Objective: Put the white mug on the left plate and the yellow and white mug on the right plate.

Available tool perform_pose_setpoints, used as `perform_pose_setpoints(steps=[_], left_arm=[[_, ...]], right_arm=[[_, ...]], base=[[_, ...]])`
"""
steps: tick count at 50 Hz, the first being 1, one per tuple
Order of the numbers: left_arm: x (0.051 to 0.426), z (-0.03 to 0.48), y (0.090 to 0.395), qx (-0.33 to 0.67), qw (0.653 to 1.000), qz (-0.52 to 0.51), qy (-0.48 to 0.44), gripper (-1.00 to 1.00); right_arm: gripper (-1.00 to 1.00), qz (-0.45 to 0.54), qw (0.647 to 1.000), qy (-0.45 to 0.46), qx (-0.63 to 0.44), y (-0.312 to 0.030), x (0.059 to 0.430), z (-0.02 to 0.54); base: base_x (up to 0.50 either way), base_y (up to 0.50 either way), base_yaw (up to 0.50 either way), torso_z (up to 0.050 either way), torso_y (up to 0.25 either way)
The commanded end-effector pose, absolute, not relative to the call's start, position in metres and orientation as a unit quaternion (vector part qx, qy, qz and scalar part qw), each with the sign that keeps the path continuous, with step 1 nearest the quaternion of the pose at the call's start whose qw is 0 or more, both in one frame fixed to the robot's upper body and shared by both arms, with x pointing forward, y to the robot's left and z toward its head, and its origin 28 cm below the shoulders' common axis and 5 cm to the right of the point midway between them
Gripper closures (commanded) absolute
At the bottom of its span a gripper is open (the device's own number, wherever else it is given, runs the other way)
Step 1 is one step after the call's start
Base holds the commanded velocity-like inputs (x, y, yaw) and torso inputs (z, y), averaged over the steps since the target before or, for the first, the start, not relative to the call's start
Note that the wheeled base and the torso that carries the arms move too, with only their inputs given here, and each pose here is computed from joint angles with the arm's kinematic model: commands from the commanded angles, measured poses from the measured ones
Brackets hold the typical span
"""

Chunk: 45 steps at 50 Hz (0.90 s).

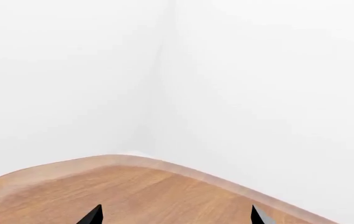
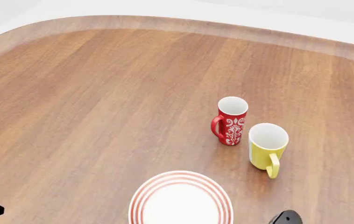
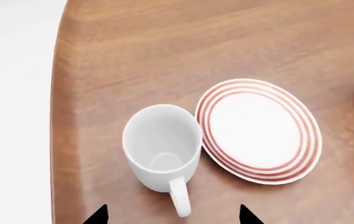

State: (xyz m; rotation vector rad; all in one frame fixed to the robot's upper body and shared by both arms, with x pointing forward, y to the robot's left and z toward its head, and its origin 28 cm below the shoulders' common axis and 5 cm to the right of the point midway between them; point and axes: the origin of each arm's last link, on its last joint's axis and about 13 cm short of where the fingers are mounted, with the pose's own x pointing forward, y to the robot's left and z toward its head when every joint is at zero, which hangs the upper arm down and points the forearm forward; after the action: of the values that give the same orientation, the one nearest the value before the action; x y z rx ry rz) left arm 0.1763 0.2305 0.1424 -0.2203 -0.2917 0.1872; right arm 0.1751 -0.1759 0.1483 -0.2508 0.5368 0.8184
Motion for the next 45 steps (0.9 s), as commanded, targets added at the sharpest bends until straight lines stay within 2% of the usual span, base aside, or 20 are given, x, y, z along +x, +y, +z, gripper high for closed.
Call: perform_pose_setpoints(steps=[1, 15, 26, 45], left_arm=[[0.175, 0.143, 0.229, -0.112, 0.979, 0.09, -0.146, -1.0], [0.173, 0.145, 0.228, -0.112, 0.979, 0.089, -0.148, -1.0], [0.172, 0.146, 0.228, -0.115, 0.978, 0.09, -0.15, -1.0], [0.17, 0.147, 0.229, -0.116, 0.977, 0.09, -0.151, -1.0]], right_arm=[[-1.0, 0.414, 0.856, 0.275, -0.139, -0.174, 0.191, 0.162], [-1.0, 0.419, 0.847, 0.287, -0.159, -0.173, 0.213, 0.17], [-1.0, 0.43, 0.836, 0.3, -0.159, -0.163, 0.235, 0.154], [-1.0, 0.446, 0.823, 0.324, -0.139, -0.158, 0.236, 0.12]], base=[[0.0, 0.0, 0.0, 0.0, 0.0], [0.0, 0.0, 0.0, 0.0, 0.0], [0.0, 0.0, 0.0, 0.0, 0.0], [0.0, 0.0, 0.0, 0.0, 0.0]])
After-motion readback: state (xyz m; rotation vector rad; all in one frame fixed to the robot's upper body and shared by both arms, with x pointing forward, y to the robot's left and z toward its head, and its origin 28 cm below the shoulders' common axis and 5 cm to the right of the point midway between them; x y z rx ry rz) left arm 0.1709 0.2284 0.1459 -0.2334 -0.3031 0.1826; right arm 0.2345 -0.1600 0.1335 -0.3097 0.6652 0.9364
